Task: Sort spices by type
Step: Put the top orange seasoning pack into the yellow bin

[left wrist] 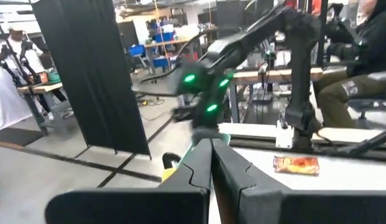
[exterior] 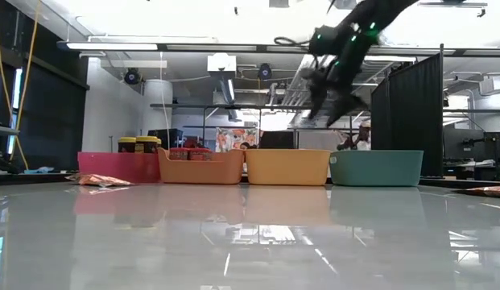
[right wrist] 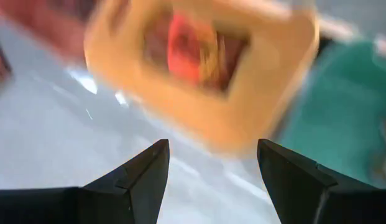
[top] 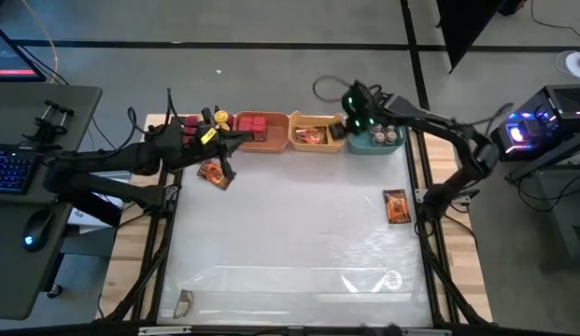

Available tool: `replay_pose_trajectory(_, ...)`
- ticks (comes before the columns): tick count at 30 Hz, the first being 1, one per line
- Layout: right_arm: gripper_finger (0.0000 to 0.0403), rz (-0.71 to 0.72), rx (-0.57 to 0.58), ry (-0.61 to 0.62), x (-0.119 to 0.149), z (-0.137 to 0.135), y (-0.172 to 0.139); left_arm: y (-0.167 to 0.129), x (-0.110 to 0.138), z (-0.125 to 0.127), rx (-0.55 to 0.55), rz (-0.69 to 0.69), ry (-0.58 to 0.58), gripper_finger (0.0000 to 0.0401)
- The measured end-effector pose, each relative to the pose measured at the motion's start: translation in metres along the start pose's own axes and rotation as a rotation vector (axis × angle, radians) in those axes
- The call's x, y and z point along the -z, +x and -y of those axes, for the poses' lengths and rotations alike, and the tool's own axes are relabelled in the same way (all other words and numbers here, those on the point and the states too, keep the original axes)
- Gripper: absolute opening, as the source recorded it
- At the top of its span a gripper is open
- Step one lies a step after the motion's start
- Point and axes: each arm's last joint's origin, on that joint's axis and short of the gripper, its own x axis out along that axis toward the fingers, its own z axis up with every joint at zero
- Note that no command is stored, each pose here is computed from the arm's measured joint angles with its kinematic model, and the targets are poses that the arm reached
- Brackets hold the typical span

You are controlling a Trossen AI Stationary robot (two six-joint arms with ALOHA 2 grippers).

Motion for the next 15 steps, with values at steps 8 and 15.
replay_pose_trajectory(8, 0.0239, -0.28, 0.164, 0.096, 0.122, -0.01, -0.013, 0.005, 0.007, -0.011, 0.021, -0.045, 0.011, 0.0)
replay_pose_trajectory(15, 0.0239, -0.487, 0.296, 0.333, 0.215, 0.013, -0.001, 0.009, 0.008, -0.024, 0.122, -0.012, 0.051, 0.0)
